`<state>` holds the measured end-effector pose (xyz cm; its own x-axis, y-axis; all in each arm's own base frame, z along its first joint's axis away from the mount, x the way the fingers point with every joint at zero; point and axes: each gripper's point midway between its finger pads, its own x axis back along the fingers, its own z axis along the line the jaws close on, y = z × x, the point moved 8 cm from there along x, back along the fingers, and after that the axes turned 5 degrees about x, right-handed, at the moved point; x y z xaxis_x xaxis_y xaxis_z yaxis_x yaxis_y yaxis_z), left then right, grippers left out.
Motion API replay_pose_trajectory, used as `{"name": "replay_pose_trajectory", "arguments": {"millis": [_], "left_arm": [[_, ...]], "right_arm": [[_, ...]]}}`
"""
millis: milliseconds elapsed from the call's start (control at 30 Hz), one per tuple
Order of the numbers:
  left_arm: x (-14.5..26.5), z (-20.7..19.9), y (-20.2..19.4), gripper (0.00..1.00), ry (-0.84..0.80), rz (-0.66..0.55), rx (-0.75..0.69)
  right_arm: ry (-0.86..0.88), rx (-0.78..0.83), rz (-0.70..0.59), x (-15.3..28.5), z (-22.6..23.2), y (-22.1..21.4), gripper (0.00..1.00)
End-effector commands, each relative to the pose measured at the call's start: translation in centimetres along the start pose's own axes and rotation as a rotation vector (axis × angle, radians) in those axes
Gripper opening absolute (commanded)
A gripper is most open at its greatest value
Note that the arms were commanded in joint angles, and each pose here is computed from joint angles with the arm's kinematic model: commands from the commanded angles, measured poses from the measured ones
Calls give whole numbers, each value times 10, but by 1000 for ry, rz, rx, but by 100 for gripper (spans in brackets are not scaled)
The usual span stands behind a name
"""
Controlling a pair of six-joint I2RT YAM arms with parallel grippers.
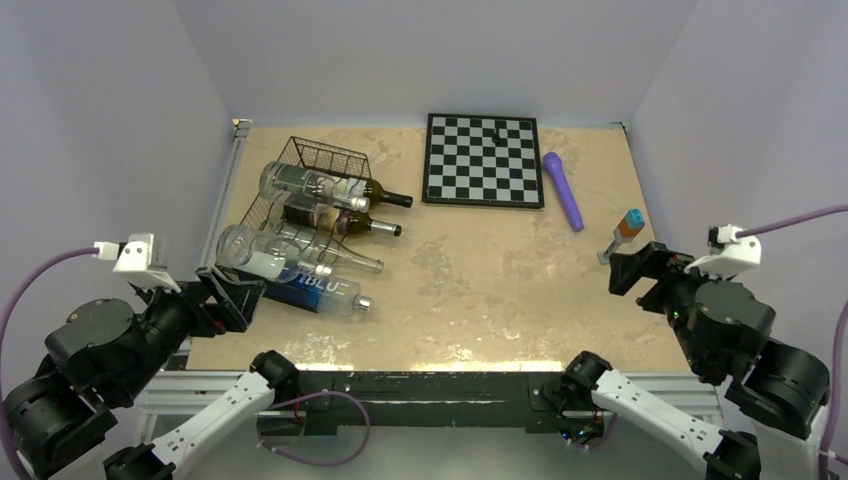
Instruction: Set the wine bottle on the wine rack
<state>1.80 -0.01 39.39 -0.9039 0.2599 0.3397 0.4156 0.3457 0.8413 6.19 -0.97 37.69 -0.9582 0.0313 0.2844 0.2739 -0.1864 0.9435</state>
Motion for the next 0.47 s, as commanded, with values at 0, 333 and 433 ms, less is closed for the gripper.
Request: {"name": "replay_pose_trajectory", "arguments": {"millis": [0, 333, 433], "left_arm": [[13, 3, 6, 99, 1, -53, 42], [7, -1, 18, 99, 55, -75, 46], [2, -2, 22, 99, 103, -58, 38]], "right_arm": [[-87, 9, -49, 14, -25, 6, 99], [-77, -11, -81, 19, -29, 10, 99], [-83, -26, -77, 18, -29, 9, 98]]}}
